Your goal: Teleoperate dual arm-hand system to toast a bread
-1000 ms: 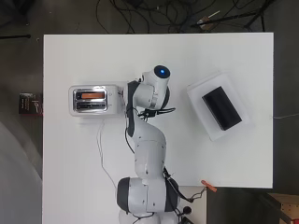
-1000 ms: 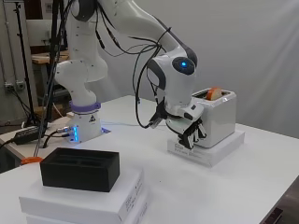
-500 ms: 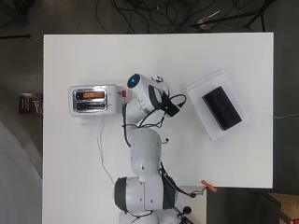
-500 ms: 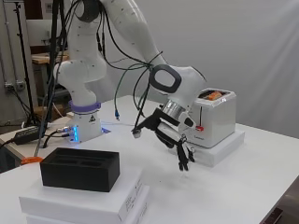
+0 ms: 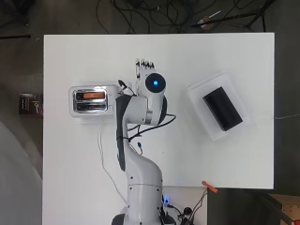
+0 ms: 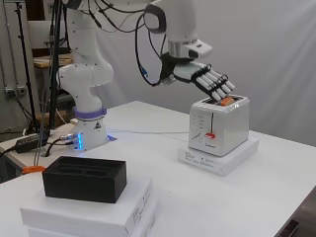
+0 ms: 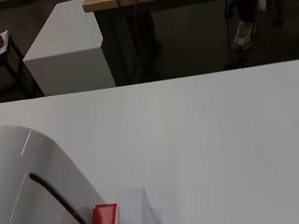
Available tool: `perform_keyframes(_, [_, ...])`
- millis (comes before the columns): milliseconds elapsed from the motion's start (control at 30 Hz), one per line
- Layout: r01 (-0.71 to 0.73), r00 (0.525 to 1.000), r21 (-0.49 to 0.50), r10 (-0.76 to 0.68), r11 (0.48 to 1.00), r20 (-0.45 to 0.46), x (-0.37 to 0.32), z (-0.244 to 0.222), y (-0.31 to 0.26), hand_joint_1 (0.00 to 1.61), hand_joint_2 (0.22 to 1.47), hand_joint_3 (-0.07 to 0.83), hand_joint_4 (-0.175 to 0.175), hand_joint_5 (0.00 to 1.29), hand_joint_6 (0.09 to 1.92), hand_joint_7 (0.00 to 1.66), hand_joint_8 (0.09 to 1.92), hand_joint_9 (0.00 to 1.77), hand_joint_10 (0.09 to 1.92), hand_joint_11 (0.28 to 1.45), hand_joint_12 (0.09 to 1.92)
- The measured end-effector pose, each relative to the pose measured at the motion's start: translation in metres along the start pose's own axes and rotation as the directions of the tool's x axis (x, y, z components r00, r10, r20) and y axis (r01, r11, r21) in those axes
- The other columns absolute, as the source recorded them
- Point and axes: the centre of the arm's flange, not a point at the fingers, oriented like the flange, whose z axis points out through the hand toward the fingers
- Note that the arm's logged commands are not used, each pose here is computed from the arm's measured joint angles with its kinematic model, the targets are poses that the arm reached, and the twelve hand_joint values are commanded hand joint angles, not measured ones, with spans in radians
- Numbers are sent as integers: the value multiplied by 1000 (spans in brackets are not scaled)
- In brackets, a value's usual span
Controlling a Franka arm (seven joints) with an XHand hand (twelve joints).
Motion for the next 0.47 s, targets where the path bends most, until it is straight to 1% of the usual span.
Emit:
perform_keyframes(100, [20, 999, -119, -14, 993, 51, -17, -60, -23, 97, 992, 6, -16, 324, 87, 275, 87, 344, 87, 403, 87])
perform_keyframes(167, [21, 998, -172, -9, 985, 68, -27, -88, -32, 104, 1001, 5, -12, 348, 87, 269, 87, 327, 87, 395, 87])
perform_keyframes(300, [-10, 998, -163, 20, 987, 64, -31, -97, -37, 95, 1015, 7, -15, 347, 87, 264, 87, 314, 87, 389, 87])
perform_keyframes(467, [-32, 996, -176, 46, 984, 75, -33, -99, -39, 93, 1009, 1, -32, 318, 87, 251, 87, 299, 87, 386, 87])
